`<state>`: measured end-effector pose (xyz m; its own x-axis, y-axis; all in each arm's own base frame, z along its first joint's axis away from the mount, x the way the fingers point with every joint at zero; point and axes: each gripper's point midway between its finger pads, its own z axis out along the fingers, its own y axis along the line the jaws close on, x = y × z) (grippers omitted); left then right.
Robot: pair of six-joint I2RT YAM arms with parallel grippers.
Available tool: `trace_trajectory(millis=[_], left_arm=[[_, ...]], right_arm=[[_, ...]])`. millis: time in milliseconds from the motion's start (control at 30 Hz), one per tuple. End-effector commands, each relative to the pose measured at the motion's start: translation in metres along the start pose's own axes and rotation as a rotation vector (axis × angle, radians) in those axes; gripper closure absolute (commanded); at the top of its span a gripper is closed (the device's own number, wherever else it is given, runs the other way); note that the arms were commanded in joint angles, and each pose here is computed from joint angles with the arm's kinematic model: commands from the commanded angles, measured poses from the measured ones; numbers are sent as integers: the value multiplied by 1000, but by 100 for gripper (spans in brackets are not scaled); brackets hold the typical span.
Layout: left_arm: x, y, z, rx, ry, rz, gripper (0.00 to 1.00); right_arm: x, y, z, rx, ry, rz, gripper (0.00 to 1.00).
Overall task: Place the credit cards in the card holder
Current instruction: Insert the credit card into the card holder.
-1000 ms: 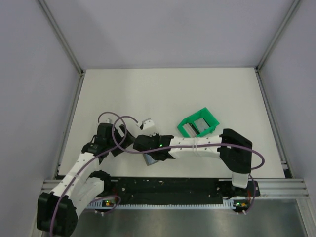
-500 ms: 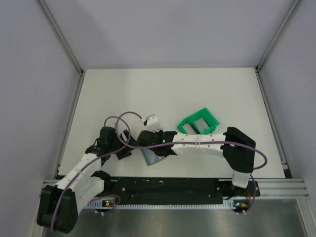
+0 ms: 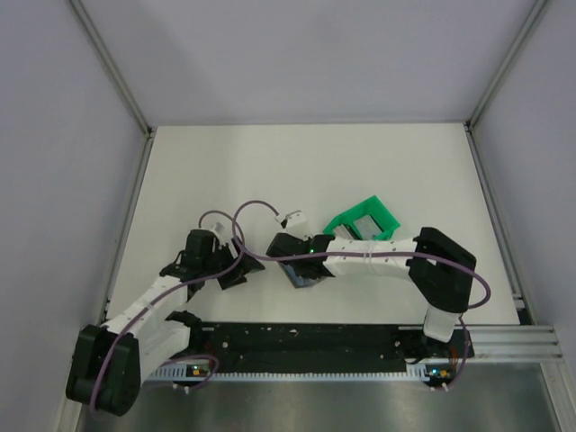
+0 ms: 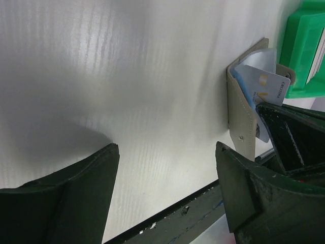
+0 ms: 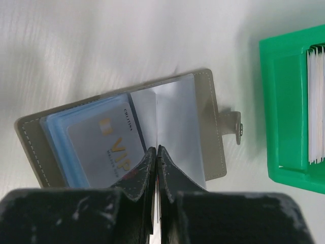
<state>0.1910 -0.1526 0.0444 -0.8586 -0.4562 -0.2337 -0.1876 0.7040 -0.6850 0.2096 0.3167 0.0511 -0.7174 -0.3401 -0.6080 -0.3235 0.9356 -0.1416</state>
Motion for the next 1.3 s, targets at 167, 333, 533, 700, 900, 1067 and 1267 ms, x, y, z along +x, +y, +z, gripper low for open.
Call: trace_trajectory(millis=[167,333,533,700,900,1067,1267], left_arm=[[8,-40,7,134,30,92,20],[12,-81,12,252,42,97,20],[21,-97,22,274,62,85,23],[20,-99,21,293,31,58,48],[19,-96,25,278,30,67,60],[20,-93,29,257,35,78,71],[16,-88,33,197,36,117,99]], right_arm=[[10,-7,3,-103,84,110,100],[10,2,2,-157,92,130,100],[14,0,5,-161,111,151,100],[17,-3,7,-176,124,173,100],[16,-3,6,-218,120,203,100],[15,-3,5,-243,121,223,100],[14,-2,4,-265,125,235,100]])
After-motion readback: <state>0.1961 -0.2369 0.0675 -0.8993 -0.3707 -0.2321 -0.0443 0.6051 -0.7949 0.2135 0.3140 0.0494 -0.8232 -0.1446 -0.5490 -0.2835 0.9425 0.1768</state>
